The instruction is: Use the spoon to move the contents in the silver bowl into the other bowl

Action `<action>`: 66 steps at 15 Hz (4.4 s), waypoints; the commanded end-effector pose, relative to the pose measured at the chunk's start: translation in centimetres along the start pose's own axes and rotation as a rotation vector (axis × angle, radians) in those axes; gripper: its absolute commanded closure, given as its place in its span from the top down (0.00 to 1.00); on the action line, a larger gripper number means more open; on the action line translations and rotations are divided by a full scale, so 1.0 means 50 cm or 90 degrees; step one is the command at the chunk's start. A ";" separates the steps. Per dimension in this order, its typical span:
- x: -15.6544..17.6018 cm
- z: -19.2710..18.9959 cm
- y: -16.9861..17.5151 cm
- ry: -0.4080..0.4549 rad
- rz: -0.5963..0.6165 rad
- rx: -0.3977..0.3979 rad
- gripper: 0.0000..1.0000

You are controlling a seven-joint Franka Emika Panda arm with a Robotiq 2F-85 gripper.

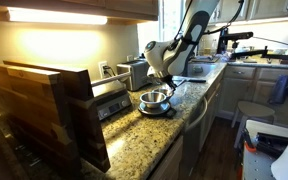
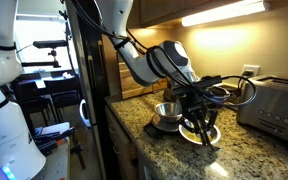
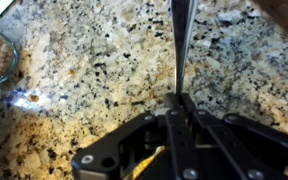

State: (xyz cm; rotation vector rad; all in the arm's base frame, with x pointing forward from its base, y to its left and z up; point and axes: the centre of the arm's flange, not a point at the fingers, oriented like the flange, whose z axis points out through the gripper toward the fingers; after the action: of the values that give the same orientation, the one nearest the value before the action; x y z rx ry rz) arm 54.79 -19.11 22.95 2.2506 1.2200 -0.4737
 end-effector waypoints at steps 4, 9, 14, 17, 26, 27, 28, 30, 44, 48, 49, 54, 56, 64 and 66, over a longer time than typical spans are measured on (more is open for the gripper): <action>-0.016 -0.017 0.000 0.033 -0.012 0.014 0.07; -0.027 -0.007 0.010 0.036 0.022 0.028 0.07; -0.047 0.006 0.023 0.032 0.050 0.038 0.07; -0.056 0.011 0.028 0.031 0.058 0.042 0.07; -0.069 0.019 0.039 0.030 0.071 0.050 0.07; -0.070 0.018 0.040 0.031 0.072 0.051 0.07; -0.072 0.018 0.041 0.032 0.073 0.052 0.07; -0.076 0.018 0.043 0.034 0.080 0.056 0.07; -0.105 0.022 0.055 0.054 0.102 0.086 0.07; -0.111 0.009 0.057 0.051 0.106 0.077 0.07; -0.112 0.006 0.059 0.051 0.106 0.075 0.07; -0.114 -0.006 0.061 0.052 0.105 0.070 0.07; -0.116 -0.010 0.061 0.053 0.105 0.069 0.07; -0.125 -0.037 0.060 0.056 0.106 0.063 0.07; -0.130 -0.045 0.061 0.056 0.107 0.060 0.07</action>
State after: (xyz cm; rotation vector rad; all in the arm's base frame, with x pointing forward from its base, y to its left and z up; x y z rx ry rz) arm 55.46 -23.97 27.06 2.4524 1.0418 -0.3738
